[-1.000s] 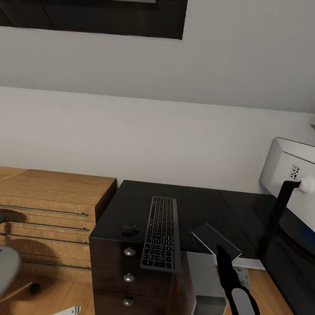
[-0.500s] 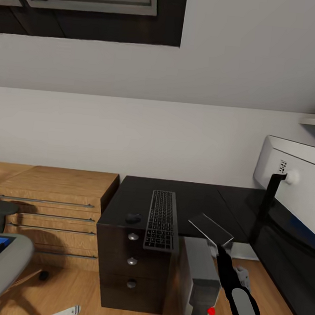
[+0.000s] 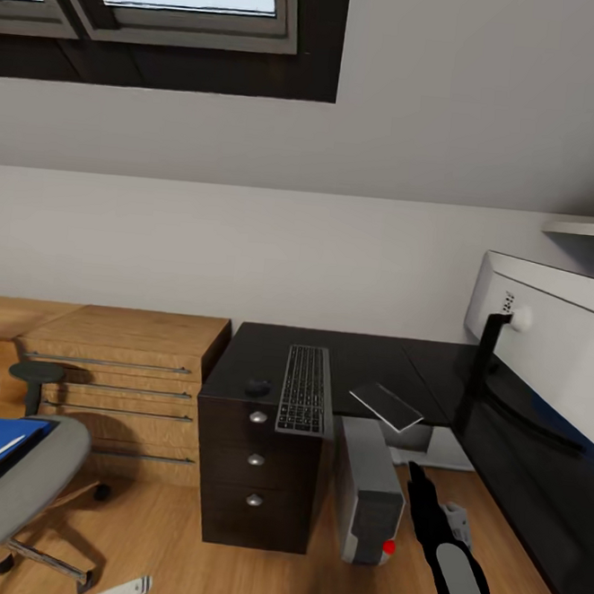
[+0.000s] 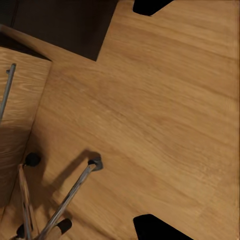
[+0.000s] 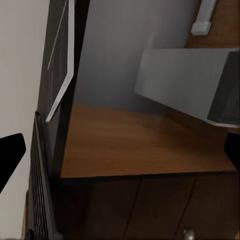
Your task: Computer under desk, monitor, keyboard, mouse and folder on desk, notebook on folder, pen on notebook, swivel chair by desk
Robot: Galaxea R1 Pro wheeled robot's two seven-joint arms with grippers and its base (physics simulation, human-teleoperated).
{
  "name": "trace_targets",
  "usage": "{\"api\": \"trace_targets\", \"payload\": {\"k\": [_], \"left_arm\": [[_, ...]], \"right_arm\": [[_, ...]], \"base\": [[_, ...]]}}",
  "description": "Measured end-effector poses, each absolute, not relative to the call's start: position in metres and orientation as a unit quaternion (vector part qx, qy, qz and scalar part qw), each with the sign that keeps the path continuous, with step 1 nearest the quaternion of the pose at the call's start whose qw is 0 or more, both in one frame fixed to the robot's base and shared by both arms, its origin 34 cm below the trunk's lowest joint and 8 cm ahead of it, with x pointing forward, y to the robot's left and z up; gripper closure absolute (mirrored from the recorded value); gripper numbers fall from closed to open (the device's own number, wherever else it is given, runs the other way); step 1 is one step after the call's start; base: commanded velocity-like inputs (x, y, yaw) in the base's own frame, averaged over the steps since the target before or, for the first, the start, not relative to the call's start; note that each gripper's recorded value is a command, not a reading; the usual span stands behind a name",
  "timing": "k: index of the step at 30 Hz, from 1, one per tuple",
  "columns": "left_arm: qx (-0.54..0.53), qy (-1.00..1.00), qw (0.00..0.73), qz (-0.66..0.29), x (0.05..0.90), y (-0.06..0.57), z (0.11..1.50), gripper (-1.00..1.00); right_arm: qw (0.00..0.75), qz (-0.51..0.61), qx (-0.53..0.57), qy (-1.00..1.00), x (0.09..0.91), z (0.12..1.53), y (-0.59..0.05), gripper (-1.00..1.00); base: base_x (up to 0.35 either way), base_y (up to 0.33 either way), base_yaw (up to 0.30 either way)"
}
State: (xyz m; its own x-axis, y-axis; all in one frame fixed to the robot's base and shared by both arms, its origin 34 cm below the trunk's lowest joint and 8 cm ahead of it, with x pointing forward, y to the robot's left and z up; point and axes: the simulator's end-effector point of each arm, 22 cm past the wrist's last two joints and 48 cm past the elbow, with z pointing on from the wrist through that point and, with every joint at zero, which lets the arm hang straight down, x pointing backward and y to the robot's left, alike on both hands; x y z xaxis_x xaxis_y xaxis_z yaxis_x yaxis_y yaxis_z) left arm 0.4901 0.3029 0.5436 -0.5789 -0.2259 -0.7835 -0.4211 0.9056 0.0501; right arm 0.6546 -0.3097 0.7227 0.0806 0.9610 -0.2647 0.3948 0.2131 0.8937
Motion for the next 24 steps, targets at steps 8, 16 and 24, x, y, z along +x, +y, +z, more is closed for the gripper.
{"api": "trace_targets", "payload": {"k": [8, 16, 24], "left_arm": [[-0.183, 0.881, 0.421, 0.116, 0.49, 0.303, 0.544, -1.0], [-0.182, 0.882, 0.419, 0.115, 0.491, 0.302, 0.556, -1.0], [-0.173, 0.901, 0.378, 0.121, 0.466, 0.3, 0.54, -1.0]], "right_arm": [[0.488, 0.285, 0.545, 0.62, 0.654, 0.722, -0.309, -1.0], [0.508, 0.235, 0.501, 0.661, 0.654, 0.728, -0.309, -1.0], [0.506, 0.063, 0.383, 0.77, 0.617, 0.649, -0.307, -1.0]], "base": [[-0.069, 0.0, 0.0], [-0.008, 0.0, 0.0], [0.0, 0.0, 0.0]]}}
